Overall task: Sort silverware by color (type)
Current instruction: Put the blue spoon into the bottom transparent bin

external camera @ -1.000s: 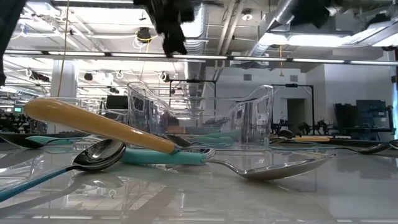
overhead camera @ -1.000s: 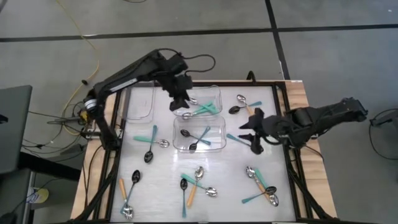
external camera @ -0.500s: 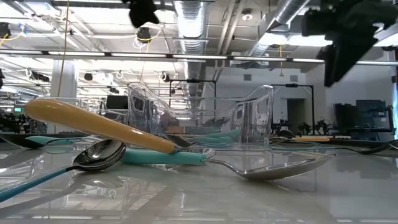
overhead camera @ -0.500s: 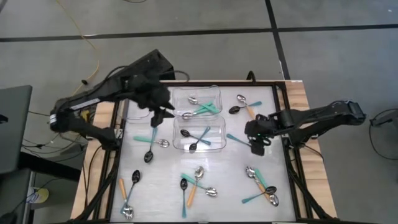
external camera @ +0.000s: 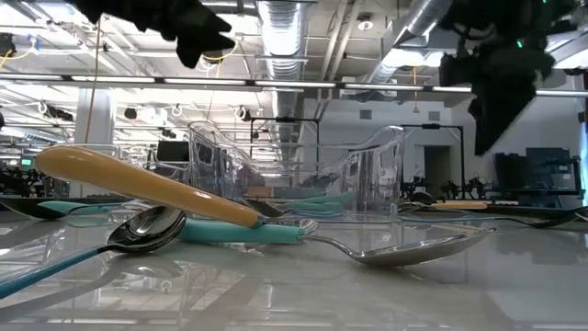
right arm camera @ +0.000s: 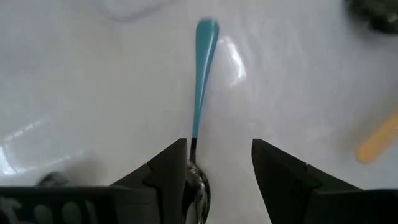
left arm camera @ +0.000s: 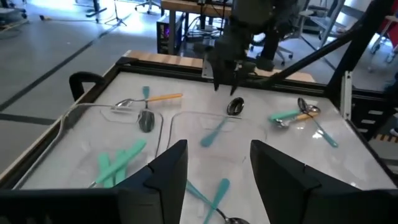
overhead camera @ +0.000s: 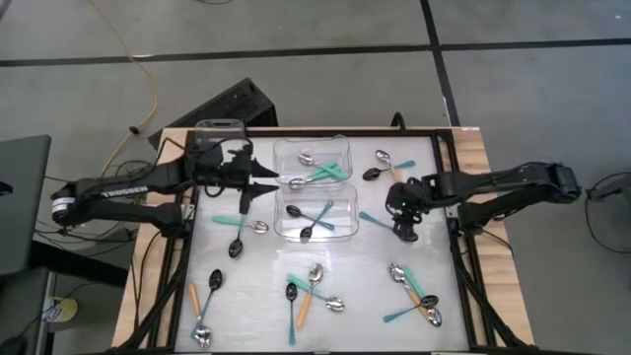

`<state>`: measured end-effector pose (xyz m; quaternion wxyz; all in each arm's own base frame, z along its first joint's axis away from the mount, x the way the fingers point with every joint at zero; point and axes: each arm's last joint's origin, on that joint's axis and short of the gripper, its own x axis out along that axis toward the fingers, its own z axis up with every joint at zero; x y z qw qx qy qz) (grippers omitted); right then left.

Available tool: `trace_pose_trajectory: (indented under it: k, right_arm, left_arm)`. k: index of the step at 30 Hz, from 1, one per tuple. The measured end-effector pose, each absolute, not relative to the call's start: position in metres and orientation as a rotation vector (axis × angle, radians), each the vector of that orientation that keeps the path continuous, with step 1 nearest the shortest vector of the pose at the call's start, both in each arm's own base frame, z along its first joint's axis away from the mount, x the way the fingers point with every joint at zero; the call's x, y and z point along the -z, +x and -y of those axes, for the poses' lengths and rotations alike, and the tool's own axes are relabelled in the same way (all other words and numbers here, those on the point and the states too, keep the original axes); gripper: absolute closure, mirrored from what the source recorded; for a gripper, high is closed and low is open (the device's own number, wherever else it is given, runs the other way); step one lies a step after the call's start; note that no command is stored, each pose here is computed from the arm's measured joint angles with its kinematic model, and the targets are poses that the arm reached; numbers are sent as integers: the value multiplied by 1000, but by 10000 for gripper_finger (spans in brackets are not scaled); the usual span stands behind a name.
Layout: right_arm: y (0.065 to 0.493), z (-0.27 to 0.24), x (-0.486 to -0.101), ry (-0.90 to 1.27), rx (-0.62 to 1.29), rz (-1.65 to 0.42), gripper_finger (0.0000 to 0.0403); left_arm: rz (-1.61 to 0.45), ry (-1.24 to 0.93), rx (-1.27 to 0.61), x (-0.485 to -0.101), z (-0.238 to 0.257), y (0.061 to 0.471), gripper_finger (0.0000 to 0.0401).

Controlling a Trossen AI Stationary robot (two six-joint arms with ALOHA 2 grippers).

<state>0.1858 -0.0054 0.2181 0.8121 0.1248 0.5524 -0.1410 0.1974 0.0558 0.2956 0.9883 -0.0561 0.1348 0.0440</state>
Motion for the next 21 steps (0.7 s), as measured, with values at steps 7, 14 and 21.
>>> trace_pose_trajectory:
  k: [7,14,21]
  right_arm:
    - [175,4,-177,253,288,-1209,200]
    - [180,2,-180,299,276,-1149,200]
    - [188,-8,-175,209,165,-1158,200]
  left_arm:
    - [-275,-182,-35,-289,-55,200,242]
    - [-278,-147,2,-289,-54,199,242]
    - [-277,-71,13,-289,-54,199,242]
